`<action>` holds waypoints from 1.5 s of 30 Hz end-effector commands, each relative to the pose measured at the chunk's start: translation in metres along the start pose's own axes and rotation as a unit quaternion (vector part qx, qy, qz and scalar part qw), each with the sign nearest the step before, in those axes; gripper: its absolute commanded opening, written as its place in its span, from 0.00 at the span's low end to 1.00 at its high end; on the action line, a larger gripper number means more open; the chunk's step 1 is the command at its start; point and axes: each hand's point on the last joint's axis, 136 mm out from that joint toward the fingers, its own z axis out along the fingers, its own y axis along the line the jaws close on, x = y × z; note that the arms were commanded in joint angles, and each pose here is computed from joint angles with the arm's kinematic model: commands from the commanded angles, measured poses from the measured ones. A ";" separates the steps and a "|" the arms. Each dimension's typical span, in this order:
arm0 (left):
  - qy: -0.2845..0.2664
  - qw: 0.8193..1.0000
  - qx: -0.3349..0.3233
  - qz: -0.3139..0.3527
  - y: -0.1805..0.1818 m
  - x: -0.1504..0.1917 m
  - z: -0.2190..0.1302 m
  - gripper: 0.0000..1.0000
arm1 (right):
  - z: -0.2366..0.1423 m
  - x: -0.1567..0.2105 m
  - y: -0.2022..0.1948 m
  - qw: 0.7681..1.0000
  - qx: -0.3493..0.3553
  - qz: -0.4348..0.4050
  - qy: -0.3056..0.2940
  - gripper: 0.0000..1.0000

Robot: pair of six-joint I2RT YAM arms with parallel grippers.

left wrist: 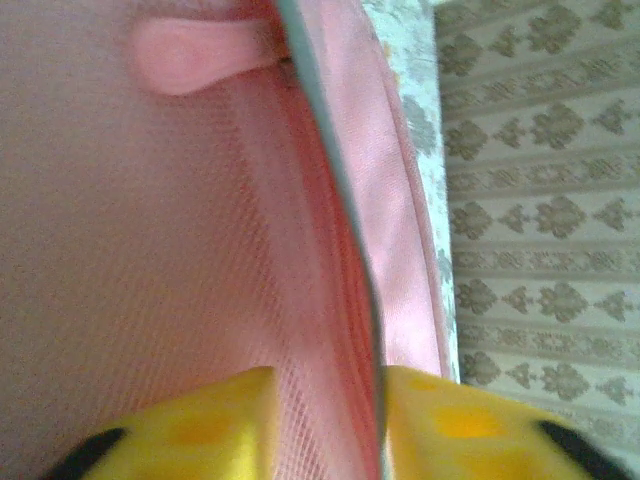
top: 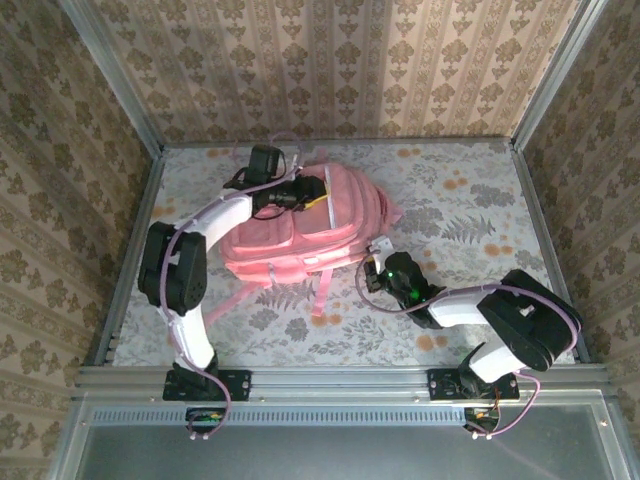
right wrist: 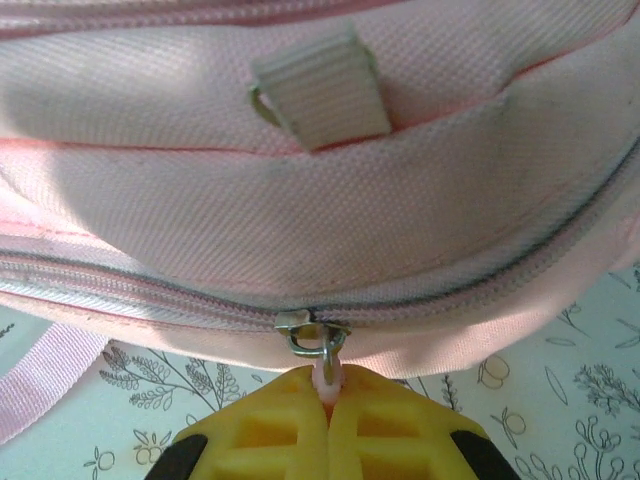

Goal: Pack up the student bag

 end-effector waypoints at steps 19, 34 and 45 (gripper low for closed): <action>-0.195 0.960 -0.124 -0.159 0.061 0.150 -0.182 0.69 | -0.046 0.003 0.119 0.993 -0.103 -0.029 0.048 0.00; -0.254 0.931 -0.088 -0.247 0.121 0.168 -0.152 0.68 | -0.039 -0.041 0.199 0.979 -0.202 0.022 0.005 0.00; -0.268 0.934 -0.111 -0.207 0.128 0.142 -0.135 0.45 | -0.037 -0.034 0.215 0.971 -0.237 0.025 0.023 0.00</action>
